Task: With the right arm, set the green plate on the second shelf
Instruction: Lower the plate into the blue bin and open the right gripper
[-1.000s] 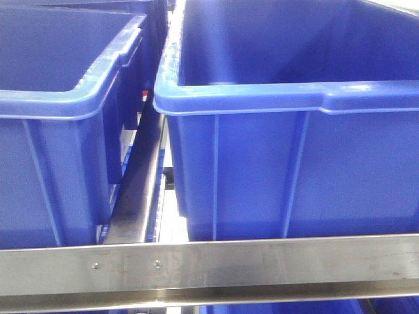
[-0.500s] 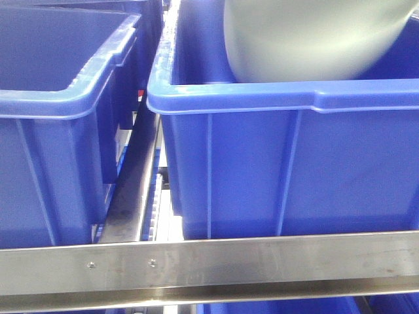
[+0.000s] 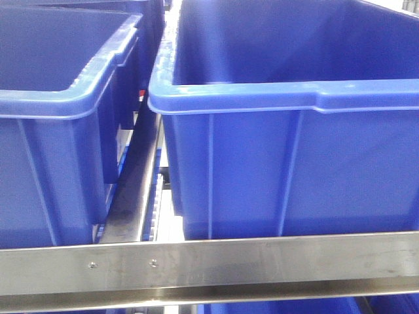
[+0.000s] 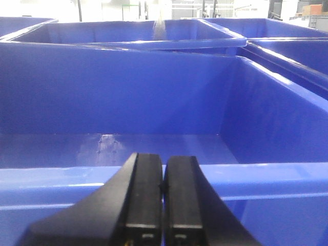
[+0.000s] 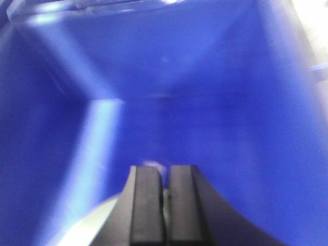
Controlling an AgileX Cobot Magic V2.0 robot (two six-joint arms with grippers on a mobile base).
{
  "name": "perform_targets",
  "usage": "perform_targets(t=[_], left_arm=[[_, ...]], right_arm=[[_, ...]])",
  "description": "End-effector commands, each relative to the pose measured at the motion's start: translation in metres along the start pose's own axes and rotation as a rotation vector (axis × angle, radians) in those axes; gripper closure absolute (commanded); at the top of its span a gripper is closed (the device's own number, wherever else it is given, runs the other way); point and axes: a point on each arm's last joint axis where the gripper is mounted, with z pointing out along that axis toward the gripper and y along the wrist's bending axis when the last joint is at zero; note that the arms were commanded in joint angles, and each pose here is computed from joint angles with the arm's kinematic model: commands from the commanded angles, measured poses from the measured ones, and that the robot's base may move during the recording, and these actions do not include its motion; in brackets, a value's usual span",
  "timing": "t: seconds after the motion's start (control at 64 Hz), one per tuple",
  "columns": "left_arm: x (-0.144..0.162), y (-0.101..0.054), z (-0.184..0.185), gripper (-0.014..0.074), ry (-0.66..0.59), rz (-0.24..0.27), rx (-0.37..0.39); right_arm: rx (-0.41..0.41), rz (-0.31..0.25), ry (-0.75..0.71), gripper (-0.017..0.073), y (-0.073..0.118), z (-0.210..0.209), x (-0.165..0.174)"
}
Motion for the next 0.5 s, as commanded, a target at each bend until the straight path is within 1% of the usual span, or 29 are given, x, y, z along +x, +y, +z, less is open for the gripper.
perform_targets(t=[0.0, 0.094, 0.203, 0.484], left_arm=[[0.005, 0.0, -0.001, 0.0463, -0.059, -0.008, -0.001], [0.005, 0.0, -0.001, 0.0463, -0.059, -0.008, -0.001], [0.005, 0.0, -0.001, 0.0463, -0.059, -0.008, -0.001], [0.005, 0.0, -0.001, 0.0463, -0.059, -0.008, -0.001]], right_arm=[[-0.019, -0.027, -0.14, 0.0482, 0.005, -0.042, -0.033], [-0.018, -0.023, -0.182, 0.0482, 0.005, -0.065, -0.041], [-0.026, -0.022, -0.223, 0.0482, 0.006, -0.08, -0.047], [-0.026, -0.024, -0.228, 0.0482, 0.006, -0.082, -0.047]])
